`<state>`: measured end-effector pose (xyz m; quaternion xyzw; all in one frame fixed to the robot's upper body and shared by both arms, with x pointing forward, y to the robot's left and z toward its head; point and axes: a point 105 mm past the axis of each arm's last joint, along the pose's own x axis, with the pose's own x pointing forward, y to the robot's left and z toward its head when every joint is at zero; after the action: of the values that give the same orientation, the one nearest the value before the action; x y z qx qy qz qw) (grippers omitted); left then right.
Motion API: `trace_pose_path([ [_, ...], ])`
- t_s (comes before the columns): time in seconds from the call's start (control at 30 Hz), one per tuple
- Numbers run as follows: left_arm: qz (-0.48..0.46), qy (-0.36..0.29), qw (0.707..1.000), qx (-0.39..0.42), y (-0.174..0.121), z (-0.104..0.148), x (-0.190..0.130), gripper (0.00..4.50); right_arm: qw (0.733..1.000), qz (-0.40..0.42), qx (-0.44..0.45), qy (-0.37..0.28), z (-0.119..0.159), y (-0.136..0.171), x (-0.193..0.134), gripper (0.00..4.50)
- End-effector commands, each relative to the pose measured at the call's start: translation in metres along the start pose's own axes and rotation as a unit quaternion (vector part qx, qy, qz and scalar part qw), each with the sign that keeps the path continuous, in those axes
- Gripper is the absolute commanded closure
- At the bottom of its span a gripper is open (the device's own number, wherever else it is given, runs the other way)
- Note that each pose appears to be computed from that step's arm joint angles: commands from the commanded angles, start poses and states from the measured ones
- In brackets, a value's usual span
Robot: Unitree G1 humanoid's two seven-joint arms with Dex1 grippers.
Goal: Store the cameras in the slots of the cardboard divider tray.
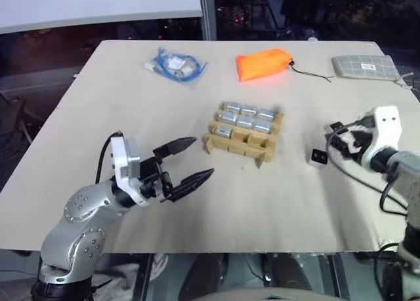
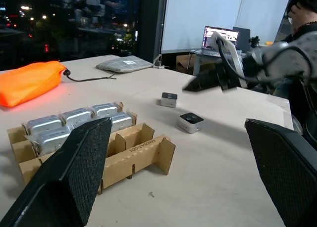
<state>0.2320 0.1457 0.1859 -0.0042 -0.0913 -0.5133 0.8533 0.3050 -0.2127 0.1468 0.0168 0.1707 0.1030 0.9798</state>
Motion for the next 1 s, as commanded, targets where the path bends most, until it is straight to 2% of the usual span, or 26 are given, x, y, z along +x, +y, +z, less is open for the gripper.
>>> trace_pose_path([
  [0.03,-0.018,-0.007,1.0,0.006,0.0,0.004,0.003,0.0,1.0,-0.024,0.0,-0.013,-0.004,0.016,-0.008,0.08],
  [0.17,-0.023,-0.008,1.0,0.007,0.003,0.005,0.005,0.0,0.997,-0.079,0.007,-0.003,-0.017,0.013,-0.006,0.03],
  [0.33,-0.028,-0.007,1.0,0.006,0.004,0.005,0.006,0.0,0.995,-0.1,0.024,0.007,-0.031,0.015,0.0,0.03],
  [0.67,-0.023,-0.008,1.0,0.005,0.001,0.005,0.006,0.0,0.996,-0.079,0.041,0.012,-0.04,0.031,0.017,0.03],
  [0.77,-0.02,-0.007,1.0,0.005,0.0,0.004,0.007,0.0,0.996,-0.081,0.033,0.011,-0.04,0.029,0.018,0.8],
  [0.83,-0.015,-0.005,1.0,0.003,0.0,0.003,0.007,0.0,0.996,-0.084,0.023,0.011,-0.04,0.027,0.017,1.64],
  [0.87,-0.009,-0.004,1.0,-0.002,0.001,0.002,0.008,0.0,0.996,-0.083,0.014,0.01,-0.04,0.026,0.017,2.22],
  [0.9,-0.001,-0.004,1.0,-0.012,0.001,0.001,0.01,0.0,0.997,-0.081,0.004,0.007,-0.039,0.026,0.016,2.46],
  [1.0,0.021,-0.002,0.998,-0.051,0.003,0.0,0.015,0.0,0.997,-0.05,-0.047,-0.018,-0.029,0.031,0.012,2.53],
])
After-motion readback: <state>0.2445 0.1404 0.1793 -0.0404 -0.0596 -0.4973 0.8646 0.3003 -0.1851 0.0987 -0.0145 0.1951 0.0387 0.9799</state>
